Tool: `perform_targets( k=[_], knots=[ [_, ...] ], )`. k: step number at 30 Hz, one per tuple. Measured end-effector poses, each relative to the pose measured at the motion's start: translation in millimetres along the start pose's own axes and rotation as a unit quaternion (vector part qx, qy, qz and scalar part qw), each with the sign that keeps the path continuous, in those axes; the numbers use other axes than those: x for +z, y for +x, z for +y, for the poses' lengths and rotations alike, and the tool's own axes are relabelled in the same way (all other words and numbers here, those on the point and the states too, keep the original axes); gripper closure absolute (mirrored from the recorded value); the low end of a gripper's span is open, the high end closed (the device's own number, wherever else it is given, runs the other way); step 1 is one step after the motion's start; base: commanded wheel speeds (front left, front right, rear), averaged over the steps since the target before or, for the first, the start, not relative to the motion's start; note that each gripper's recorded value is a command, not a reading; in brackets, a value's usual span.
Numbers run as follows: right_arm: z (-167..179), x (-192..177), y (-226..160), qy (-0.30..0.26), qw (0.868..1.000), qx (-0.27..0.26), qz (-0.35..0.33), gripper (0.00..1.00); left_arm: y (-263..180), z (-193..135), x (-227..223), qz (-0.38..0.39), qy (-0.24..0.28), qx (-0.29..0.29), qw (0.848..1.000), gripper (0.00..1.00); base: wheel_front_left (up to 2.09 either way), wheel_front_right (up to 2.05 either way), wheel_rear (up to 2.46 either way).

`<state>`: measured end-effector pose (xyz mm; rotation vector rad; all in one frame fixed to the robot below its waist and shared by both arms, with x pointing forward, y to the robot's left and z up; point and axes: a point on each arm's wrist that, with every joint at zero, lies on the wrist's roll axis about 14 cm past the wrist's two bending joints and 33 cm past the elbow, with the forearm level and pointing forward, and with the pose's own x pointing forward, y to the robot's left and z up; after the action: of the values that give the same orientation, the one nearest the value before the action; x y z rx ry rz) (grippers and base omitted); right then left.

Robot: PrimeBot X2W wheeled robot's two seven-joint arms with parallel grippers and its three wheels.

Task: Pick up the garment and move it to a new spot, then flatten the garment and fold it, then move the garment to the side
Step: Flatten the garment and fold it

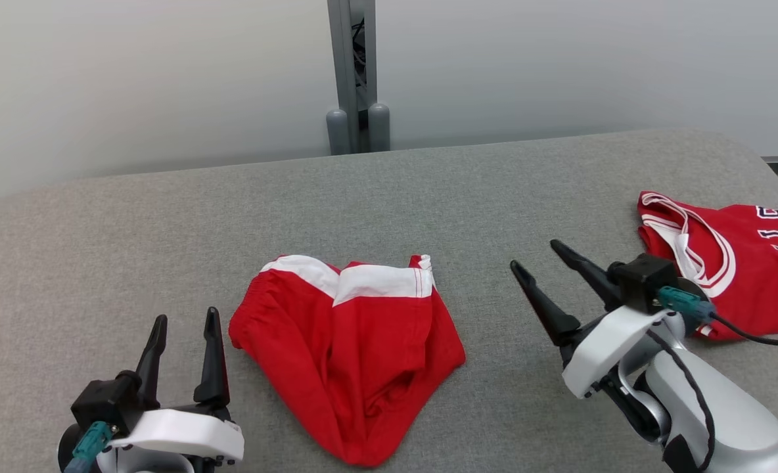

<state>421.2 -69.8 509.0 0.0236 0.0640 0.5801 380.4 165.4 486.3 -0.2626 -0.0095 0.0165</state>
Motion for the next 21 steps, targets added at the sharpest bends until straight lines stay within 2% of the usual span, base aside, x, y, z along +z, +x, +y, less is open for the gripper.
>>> perform_targets(
  k=[3, 7, 14, 21],
  knots=[
    [-29, 17, -15, 0.029, 0.996, -0.069, -0.051, 0.0, 7, -5, 8, -0.013, -0.01, -0.005, 1.0, 0.0, 0.0, 0.0, 0.0],
    [-39, 35, -36, 0.052, 0.985, -0.123, -0.112, 0.0, 10, -9, 10, -0.017, -0.017, -0.006, 1.0, 0.0, 0.0, 0.0, 0.0],
    [-28, 23, -57, 0.066, 0.979, -0.151, -0.12, 0.0, 6, -8, 4, -0.007, -0.017, -0.005, 1.0, 0.0, 0.0, 0.0, 0.0],
    [-10, 17, -44, 0.091, 0.982, -0.125, -0.113, 0.0, 2, -5, 2, -0.004, -0.014, -0.001, 1.0, 0.0, 0.0, 0.0, 0.0]
  ],
)
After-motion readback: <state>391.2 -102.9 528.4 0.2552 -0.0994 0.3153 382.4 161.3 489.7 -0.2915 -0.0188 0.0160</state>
